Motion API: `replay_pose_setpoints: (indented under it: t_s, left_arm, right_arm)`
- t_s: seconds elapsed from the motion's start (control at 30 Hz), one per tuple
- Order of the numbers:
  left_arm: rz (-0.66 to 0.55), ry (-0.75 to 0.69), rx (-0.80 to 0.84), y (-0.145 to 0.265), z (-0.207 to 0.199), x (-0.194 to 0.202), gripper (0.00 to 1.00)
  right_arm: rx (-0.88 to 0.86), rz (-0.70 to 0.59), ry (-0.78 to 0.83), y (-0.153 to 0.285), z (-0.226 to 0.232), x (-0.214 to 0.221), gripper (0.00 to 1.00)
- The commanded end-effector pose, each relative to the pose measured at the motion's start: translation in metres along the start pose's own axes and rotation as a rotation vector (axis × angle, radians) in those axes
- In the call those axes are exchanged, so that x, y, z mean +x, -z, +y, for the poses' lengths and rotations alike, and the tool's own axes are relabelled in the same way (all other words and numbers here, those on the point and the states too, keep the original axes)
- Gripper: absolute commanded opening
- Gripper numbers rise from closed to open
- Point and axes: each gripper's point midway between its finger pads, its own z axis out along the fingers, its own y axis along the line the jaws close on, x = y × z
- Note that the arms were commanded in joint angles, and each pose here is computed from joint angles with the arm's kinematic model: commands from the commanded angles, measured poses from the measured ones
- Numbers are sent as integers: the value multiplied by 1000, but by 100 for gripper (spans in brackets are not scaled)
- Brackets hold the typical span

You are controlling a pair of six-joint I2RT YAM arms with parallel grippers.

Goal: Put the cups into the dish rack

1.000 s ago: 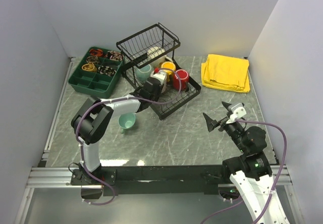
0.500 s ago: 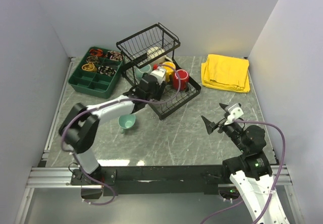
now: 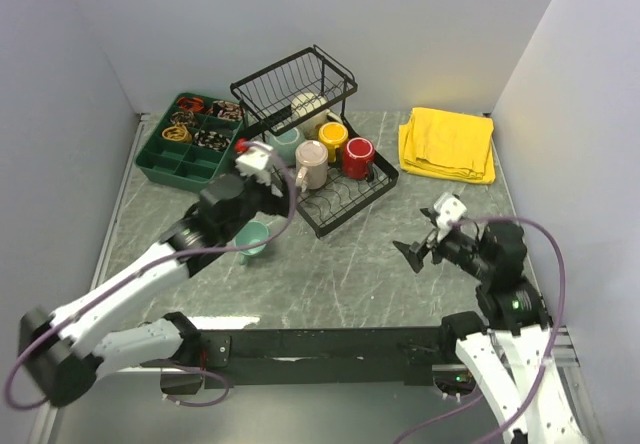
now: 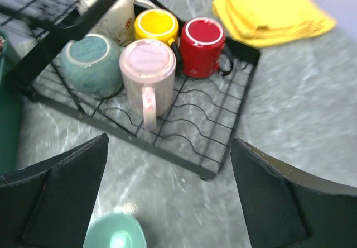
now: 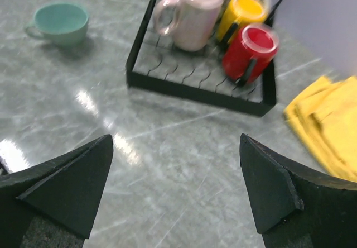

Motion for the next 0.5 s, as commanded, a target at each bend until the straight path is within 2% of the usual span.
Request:
replay_pose_setpoints:
  t_s: [0.0,0.03,0.07,0.1,0.13,0.23,0.4,0.47]
  left_arm:
    - [6,144,-1,43,7,7,96]
    - [36,187,-15,47,11,21,96]
    - [67,208,-30,53,15,32,96]
    - [63,273,-59,60,23,34,96]
    - [94,304,-78,64,28,51,96]
    - [144,451,-156,75,49,82,96]
    - [287,628,-224,78,70,133,96]
    - [301,654,-228,74,72,135,96]
  right_arm:
    - [-187,165,-62,-3,18,12,100]
    - [-252,243,-75,-2,23,20,100]
    - [-332,265,-77,0,32,20,100]
    - [-388,291,-13,1,33,23,100]
    - [-431,380,-80,2,36,36,100]
    - [-477,449,-121,-2,33,41,100]
    - [-403,401,-196,-22,30,62,100]
    - [-363,386,-175,-26,25,69,100]
